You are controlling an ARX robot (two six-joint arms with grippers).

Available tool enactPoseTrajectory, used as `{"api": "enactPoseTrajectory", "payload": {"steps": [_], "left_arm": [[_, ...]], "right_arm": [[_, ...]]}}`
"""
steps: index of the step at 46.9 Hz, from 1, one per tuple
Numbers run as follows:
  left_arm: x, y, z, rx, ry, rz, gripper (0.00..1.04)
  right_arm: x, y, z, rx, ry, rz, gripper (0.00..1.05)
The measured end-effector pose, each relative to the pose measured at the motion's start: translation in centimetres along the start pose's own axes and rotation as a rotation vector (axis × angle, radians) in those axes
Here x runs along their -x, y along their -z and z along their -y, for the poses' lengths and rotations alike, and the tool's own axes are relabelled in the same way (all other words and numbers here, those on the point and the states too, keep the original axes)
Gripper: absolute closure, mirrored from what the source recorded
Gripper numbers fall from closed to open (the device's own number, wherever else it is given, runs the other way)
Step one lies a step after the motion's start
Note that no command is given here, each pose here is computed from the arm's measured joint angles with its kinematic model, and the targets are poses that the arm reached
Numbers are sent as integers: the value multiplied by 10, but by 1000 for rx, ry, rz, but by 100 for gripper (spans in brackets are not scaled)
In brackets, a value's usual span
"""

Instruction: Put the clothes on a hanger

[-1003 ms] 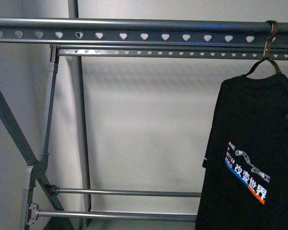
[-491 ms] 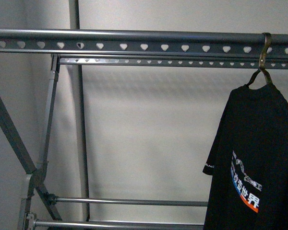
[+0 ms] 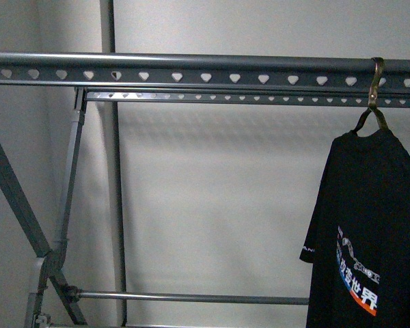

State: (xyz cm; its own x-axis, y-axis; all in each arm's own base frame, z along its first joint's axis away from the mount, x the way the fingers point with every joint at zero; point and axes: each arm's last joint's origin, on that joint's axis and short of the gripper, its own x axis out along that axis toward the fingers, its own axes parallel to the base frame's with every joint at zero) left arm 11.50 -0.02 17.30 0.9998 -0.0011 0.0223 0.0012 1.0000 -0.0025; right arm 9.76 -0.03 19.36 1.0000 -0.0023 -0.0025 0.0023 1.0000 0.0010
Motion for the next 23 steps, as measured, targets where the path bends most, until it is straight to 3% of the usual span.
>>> {"api": "enactPoseTrajectory", "payload": {"steps": [23], "left_arm": [[18, 3, 0, -1, 1, -8, 101]], "right_arm": [[0, 19, 0, 0, 1, 1, 102]]}}
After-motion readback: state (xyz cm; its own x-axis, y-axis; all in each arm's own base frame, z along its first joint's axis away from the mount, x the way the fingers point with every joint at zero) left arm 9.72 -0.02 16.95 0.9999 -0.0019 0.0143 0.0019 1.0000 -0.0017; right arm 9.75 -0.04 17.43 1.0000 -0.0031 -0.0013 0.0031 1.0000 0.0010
